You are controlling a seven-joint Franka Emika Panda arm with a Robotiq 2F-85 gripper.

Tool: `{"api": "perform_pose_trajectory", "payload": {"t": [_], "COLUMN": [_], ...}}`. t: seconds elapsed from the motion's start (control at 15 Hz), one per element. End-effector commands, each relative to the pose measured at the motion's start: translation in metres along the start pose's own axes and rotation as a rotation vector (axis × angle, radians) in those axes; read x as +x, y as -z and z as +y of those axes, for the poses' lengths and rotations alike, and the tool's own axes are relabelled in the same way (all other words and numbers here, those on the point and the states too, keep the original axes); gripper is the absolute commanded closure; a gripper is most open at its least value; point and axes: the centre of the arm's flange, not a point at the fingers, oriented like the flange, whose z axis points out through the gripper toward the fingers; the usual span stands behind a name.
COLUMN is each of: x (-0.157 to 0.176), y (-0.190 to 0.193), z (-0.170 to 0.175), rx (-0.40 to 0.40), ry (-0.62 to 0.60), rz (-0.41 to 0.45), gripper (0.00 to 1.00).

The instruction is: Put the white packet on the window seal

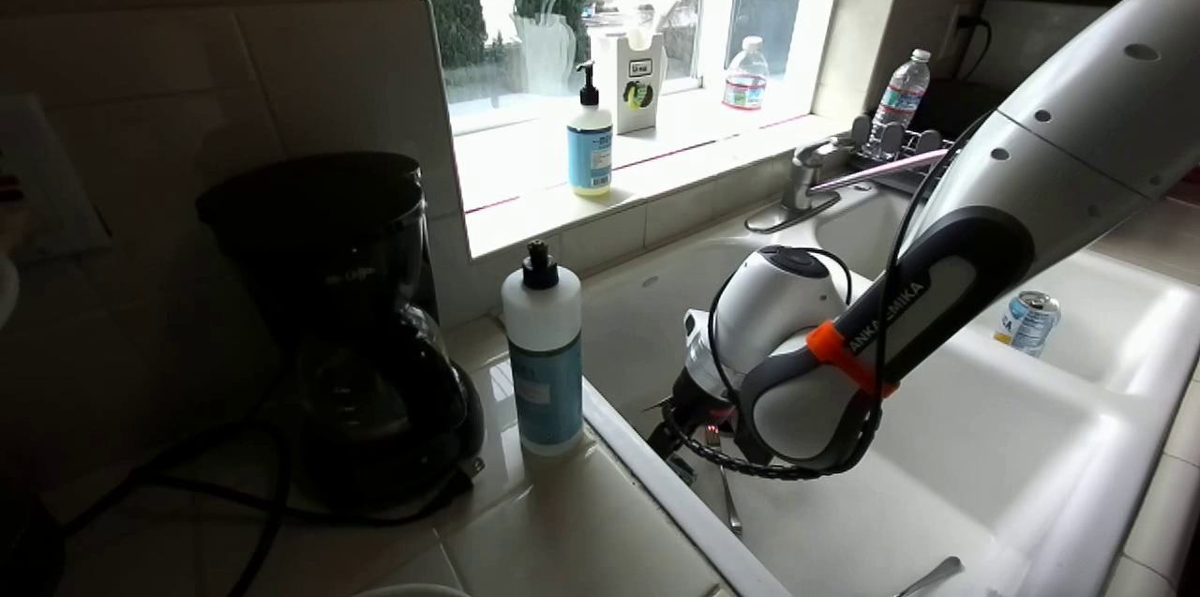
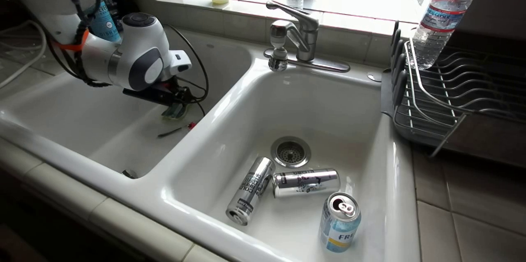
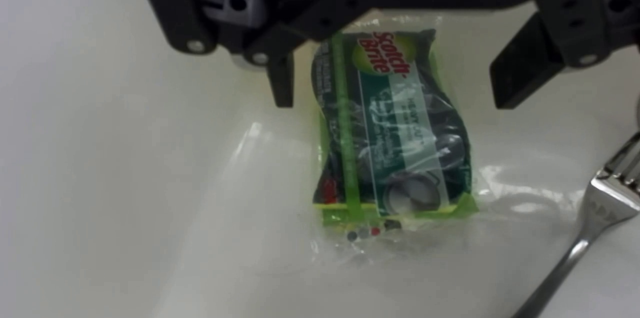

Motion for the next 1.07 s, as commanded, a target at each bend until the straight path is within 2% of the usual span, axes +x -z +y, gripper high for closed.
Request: {"api": "perform_pose_trajectory", "payload": {"t": [0.0, 0.27, 0.6, 0.73, 0.8, 1.0], "x": [0.008, 0.009, 0.011, 0.011, 0.012, 0.016], "y": [-0.025, -0.036, -0.048, -0.051, -0.051, -0.050], "z": [0.004, 0.016, 0.013, 0.012, 0.012, 0.007], "rx": [-0.019, -0.039, -0.031, -0.029, -0.026, -0.018], "ry": [-0.016, -0.031, -0.014, -0.013, -0.012, -0.006], "rz": [-0.007, -0.023, -0.052, -0.061, -0.068, -0.069], "gripper": [0.00, 0.00, 0.01, 0.26, 0.31, 0.55]}}
